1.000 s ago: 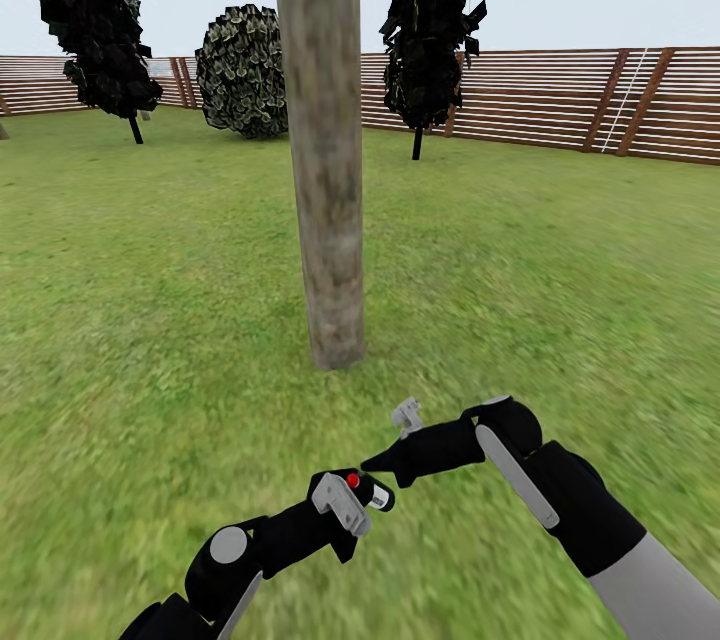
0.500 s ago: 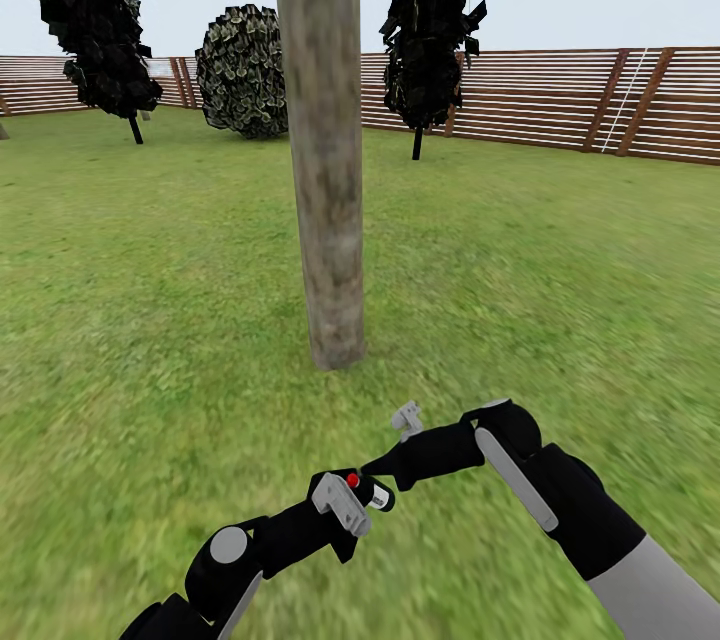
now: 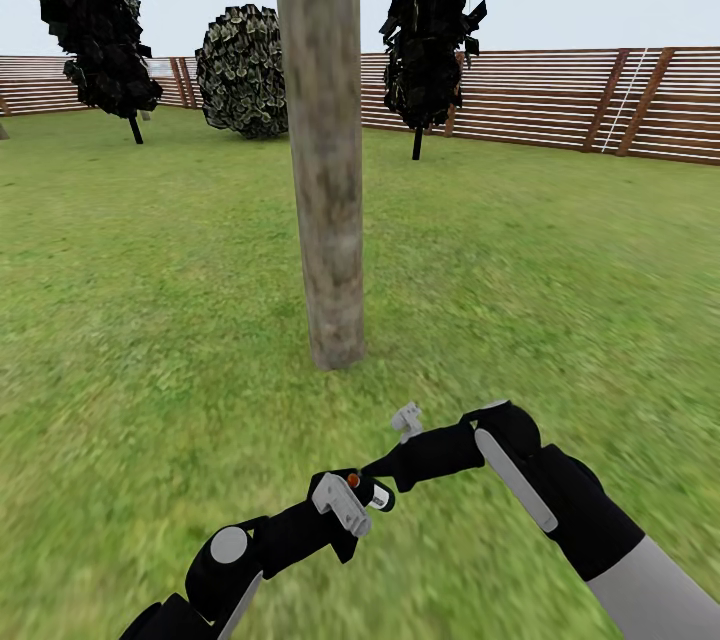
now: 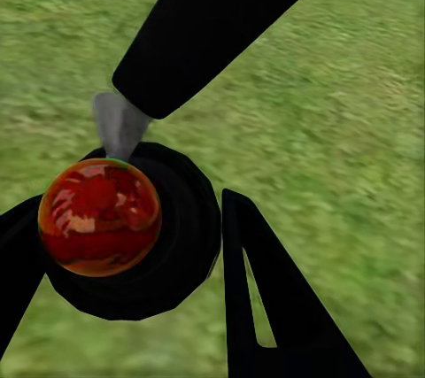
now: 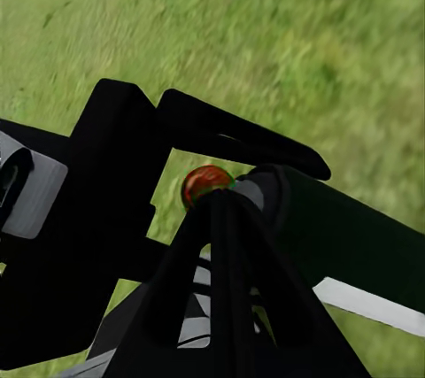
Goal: In the garden, pick up the pesticide atomizer on the floor and spray pesticide onto both trees until each tree trunk is fully covered.
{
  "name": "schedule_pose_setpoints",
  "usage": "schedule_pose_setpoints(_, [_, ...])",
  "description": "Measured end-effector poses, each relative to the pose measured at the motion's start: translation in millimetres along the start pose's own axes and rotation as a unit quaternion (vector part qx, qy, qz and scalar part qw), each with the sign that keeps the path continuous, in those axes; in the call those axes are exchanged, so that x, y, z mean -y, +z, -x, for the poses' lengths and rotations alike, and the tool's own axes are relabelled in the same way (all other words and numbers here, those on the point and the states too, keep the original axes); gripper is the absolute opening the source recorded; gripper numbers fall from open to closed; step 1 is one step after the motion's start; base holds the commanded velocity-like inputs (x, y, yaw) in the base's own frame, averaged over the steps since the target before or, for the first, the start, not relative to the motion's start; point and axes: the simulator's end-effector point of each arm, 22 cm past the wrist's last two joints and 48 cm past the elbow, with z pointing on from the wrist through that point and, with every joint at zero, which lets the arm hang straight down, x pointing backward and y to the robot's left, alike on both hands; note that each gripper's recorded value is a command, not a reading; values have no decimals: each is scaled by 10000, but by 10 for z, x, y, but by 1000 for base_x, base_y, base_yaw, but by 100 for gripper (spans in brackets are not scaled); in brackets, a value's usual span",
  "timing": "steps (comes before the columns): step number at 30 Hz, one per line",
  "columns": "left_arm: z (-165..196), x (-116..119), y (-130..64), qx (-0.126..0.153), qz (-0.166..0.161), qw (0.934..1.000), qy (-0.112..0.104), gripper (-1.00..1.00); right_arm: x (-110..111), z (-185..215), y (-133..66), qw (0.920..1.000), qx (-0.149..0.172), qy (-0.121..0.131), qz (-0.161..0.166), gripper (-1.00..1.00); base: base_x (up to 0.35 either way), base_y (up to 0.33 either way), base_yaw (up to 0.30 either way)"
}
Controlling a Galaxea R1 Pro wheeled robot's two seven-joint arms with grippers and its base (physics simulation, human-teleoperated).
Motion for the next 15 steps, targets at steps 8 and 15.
schedule_pose_setpoints(8, [0, 4, 2, 0, -4, 10000, 1, -100, 24, -28, 29, 10000, -28, 73, 6, -100, 0, 0, 0])
schedule_pose_setpoints(15, [-11, 50, 17, -19, -48, 10000, 26, -100, -69, 69, -33, 9999, 92, -82, 51, -100, 0, 0, 0])
